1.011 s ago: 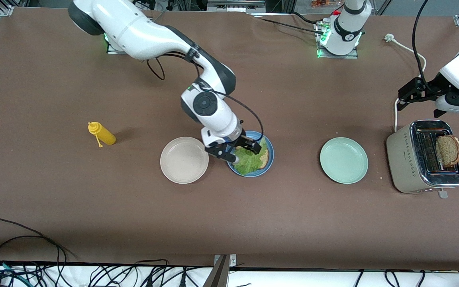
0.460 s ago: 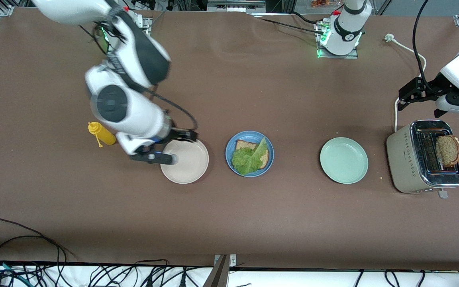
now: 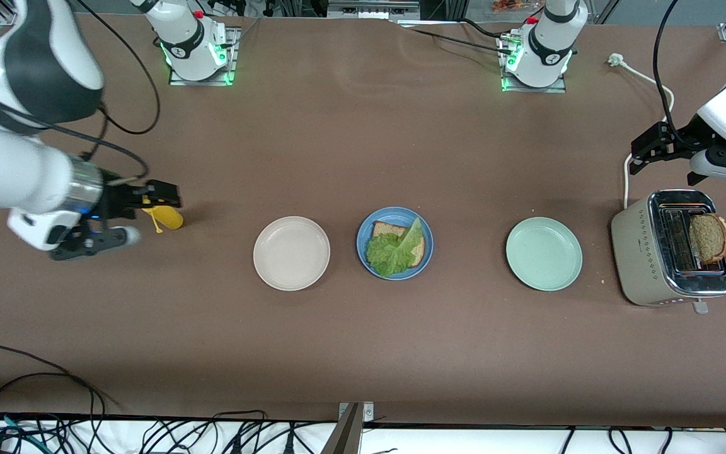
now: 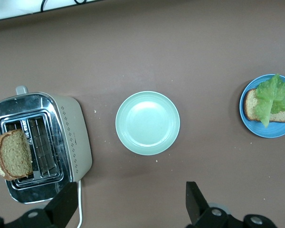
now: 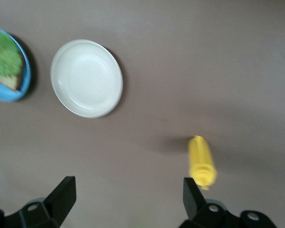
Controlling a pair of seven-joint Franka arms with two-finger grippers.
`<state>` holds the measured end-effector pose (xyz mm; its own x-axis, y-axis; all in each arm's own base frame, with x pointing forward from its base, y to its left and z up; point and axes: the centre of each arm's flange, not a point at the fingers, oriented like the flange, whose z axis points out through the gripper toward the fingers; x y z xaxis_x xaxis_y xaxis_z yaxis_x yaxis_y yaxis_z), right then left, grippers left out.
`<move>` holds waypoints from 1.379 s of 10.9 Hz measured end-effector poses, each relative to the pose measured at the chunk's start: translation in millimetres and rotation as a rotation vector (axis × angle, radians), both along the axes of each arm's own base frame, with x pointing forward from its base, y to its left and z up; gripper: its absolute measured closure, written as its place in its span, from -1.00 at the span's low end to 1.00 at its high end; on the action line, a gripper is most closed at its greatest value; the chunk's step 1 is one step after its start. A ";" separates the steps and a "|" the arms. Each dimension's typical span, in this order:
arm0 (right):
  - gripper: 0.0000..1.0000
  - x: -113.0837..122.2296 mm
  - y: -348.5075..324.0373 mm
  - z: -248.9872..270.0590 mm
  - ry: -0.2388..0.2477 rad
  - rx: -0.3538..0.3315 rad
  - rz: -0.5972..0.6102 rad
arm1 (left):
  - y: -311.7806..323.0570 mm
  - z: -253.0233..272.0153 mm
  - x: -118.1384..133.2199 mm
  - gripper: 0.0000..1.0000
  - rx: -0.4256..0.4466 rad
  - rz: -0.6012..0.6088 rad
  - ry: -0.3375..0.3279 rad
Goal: Make sandwich in blue plate with both arms
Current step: 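Move the right gripper back to the yellow squeeze bottle, then grasp the yellow squeeze bottle with the right gripper and lift it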
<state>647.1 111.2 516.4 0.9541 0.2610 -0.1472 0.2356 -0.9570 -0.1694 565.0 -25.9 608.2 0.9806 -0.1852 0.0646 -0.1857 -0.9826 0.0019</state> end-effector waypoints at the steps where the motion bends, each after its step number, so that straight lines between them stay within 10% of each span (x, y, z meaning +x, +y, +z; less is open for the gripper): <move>1: -1.00 -2.2 -33.4 -5.1 -0.003 0.010 0.059 | 0.5 -0.4 -0.4 -1.00 0.000 0.001 0.004; 15: -1.00 -132.8 -247.3 -210.2 -0.538 0.372 0.509 | -0.1 -3.2 -4.0 -1.00 0.001 0.018 0.038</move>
<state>514.2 -136.1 306.2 0.6215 0.6214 0.4770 0.7641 -0.6151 -0.1943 561.0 -26.0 605.0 0.9854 -0.1678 0.0274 -0.1681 -0.9857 0.0078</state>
